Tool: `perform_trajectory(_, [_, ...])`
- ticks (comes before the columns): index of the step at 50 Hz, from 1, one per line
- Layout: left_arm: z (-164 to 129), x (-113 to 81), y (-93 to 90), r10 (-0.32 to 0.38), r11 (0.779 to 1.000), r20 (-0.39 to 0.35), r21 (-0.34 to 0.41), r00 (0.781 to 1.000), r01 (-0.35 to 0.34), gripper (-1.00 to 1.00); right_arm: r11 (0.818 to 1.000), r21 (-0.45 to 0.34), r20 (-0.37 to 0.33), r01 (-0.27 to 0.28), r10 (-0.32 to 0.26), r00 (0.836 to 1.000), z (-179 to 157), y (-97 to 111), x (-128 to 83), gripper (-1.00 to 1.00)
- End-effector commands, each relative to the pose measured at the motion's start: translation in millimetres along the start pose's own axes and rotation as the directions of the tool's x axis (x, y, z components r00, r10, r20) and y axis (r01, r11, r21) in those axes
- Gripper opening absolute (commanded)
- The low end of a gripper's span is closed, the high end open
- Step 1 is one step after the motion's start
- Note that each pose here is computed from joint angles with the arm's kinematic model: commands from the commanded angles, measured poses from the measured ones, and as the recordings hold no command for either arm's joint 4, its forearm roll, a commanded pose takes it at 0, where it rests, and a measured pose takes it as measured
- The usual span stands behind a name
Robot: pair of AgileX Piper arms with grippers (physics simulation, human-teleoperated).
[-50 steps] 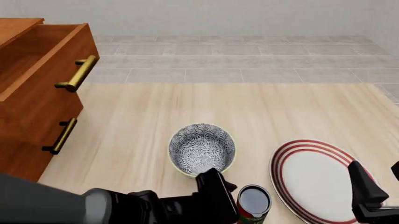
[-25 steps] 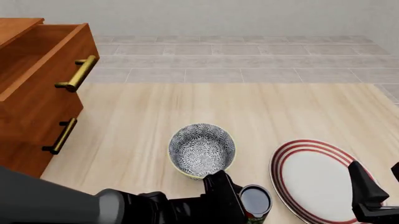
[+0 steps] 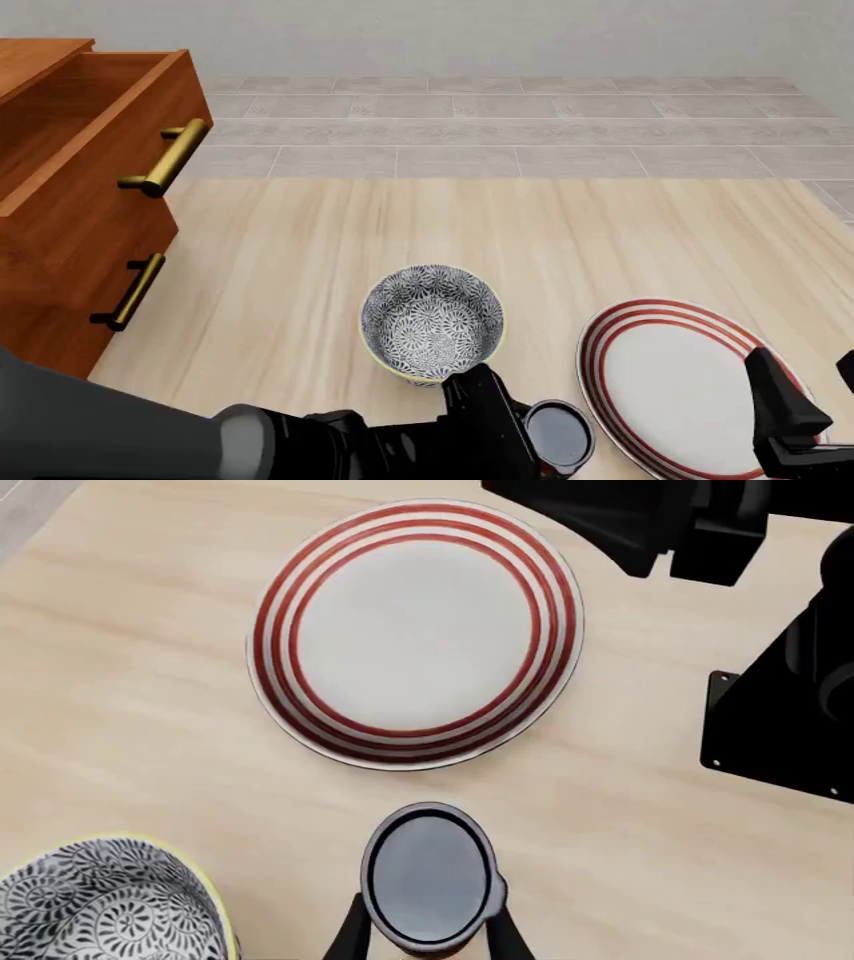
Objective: Put the ketchup in the top drawer of the cabinet.
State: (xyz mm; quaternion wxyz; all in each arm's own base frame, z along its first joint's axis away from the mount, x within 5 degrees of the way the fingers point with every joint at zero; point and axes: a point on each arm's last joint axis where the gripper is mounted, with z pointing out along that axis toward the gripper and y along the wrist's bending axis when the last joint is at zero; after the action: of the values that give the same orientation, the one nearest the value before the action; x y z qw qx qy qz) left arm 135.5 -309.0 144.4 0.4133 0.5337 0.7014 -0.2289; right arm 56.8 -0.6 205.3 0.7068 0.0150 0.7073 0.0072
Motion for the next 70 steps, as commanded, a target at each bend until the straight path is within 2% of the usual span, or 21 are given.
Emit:
perform_trajectory(1, [-1, 1.3, -0.8, 0.009, 1.000, -0.002, 0.003, 1.000, -0.009, -1.00, 1.000, -0.001, -0.006, 0.000, 0.000, 1.000, 0, 0, 1, 1.00])
perform_trajectory(10, [-7, -4.3, 3.9, -0.001, 1.000, 0.010, -0.009, 1.000, 0.001, -1.00, 1.000, -0.001, -0.007, 0.000, 0.000, 1.000, 0, 0, 1, 1.00])
perform_trajectory(14, [-26, -13.5, 13.0, -0.007, 0.999, 0.049, -0.035, 0.999, 0.009, -1.00, 1.000, -0.001, -0.005, -0.001, 0.001, 1.000, 0, 0, 1, 1.00])
perform_trajectory(16, [-37, -19.6, 15.4, -0.032, 0.999, 0.067, -0.040, 0.997, 0.035, -1.00, 1.000, 0.001, -0.005, -0.001, 0.001, 1.000, 0, 0, 1, 1.00])
perform_trajectory(24, [-65, -35.2, 14.7, -0.059, 0.997, 0.097, -0.034, 0.994, 0.062, -1.00, 1.000, -0.002, 0.000, -0.013, 0.013, 1.000, 0, 0, 0, 1.00])
perform_trajectory(26, [-75, -39.8, 15.4, -0.057, 0.997, 0.116, -0.037, 0.992, 0.061, -1.00, 1.000, -0.001, 0.007, -0.031, 0.031, 0.999, 0, 0, -1, 1.00])
perform_trajectory(31, [-82, -43.0, 10.4, -0.029, 0.999, 0.107, -0.023, 0.994, 0.032, -1.00, 1.000, 0.000, 0.004, -0.026, 0.026, 1.000, 0, 0, 0, 1.00])
perform_trajectory(32, [-85, -42.0, 12.0, -0.009, 0.999, 0.104, -0.030, 0.995, 0.012, -1.00, 1.000, -0.001, 0.003, -0.025, 0.025, 1.000, 0, 0, 0, 1.00])
perform_trajectory(38, [-98, -42.8, 16.6, -0.036, 0.998, 0.097, -0.042, 0.995, 0.040, -1.00, 0.999, -0.005, 0.002, -0.044, 0.044, 0.999, 0, 0, 0, 1.00])
perform_trajectory(50, [-139, -47.6, 23.7, -0.062, 0.995, 0.148, -0.070, 0.987, 0.073, -1.00, 0.999, -0.010, -0.001, -0.042, 0.042, 0.999, 0, 1, 0, 1.00])
perform_trajectory(53, [-150, -44.5, 29.1, -0.096, 0.990, 0.162, -0.090, 0.982, 0.111, -1.00, 0.999, -0.011, -0.003, -0.040, 0.040, 0.999, 0, 1, 0, 1.00])
perform_trajectory(58, [-159, -37.5, 32.2, -0.107, 0.986, 0.160, -0.108, 0.981, 0.125, -1.00, 0.999, -0.012, -0.004, -0.034, 0.034, 0.999, 0, 1, 0, 1.00])
perform_trajectory(59, [-160, -34.1, 35.6, -0.136, 0.981, 0.150, -0.119, 0.979, 0.154, -1.00, 0.999, -0.010, -0.005, -0.031, 0.031, 1.000, 0, 1, 1, 1.00])
perform_trajectory(63, [-169, -31.1, 36.2, -0.133, 0.979, 0.164, -0.129, 0.977, 0.155, -1.00, 1.000, -0.007, -0.005, -0.030, 0.030, 1.000, 0, 0, 1, 1.00])
perform_trajectory(66, [-182, -24.8, 42.8, -0.138, 0.972, 0.159, -0.168, 0.978, 0.165, -1.00, 1.000, -0.009, -0.006, -0.029, 0.029, 1.000, 0, 1, 1, 1.00])
perform_trajectory(70, [-192, -27.0, 42.6, -0.127, 0.972, 0.169, -0.174, 0.977, 0.156, -1.00, 1.000, -0.014, -0.006, -0.025, 0.024, 1.000, 0, 1, 1, 1.00])
